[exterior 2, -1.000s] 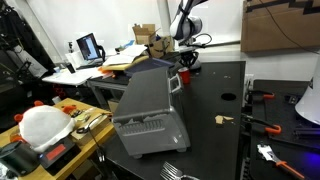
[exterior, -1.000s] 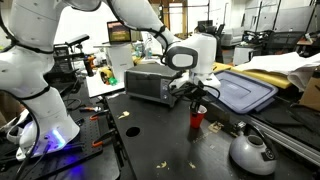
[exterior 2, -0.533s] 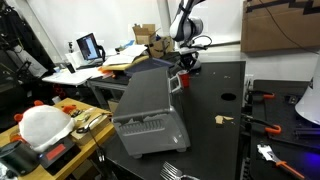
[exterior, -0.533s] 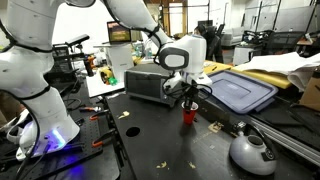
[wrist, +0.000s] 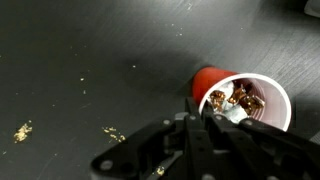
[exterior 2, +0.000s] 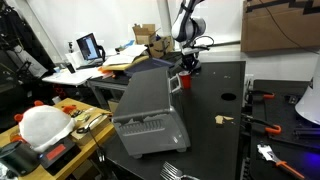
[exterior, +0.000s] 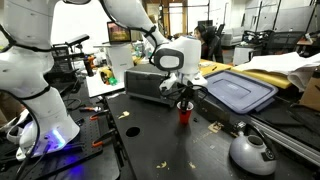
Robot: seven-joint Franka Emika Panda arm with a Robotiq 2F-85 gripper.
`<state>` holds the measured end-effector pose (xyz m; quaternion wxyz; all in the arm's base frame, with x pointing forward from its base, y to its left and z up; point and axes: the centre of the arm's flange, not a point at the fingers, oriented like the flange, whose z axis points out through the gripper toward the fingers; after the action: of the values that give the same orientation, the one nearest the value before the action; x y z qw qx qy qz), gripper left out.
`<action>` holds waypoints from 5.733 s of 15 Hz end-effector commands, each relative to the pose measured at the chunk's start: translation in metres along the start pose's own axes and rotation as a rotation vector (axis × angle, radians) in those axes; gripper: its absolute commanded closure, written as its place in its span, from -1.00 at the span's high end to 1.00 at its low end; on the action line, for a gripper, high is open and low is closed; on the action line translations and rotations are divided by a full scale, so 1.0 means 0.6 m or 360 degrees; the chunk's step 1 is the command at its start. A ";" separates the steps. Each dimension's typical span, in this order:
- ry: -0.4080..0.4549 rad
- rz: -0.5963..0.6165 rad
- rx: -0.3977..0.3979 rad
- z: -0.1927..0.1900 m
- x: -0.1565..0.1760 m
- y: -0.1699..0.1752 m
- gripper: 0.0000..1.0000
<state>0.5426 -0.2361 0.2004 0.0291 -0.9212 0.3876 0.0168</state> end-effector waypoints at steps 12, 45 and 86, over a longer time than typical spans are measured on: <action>-0.0034 0.0025 0.0006 -0.002 -0.027 0.022 1.00; 0.0426 0.1601 0.0267 -0.186 0.259 0.130 1.00; 0.0515 0.1615 0.0098 -0.162 0.257 0.179 -0.90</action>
<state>0.5922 -0.4527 0.2609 -0.0137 -0.5910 0.7947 -0.1380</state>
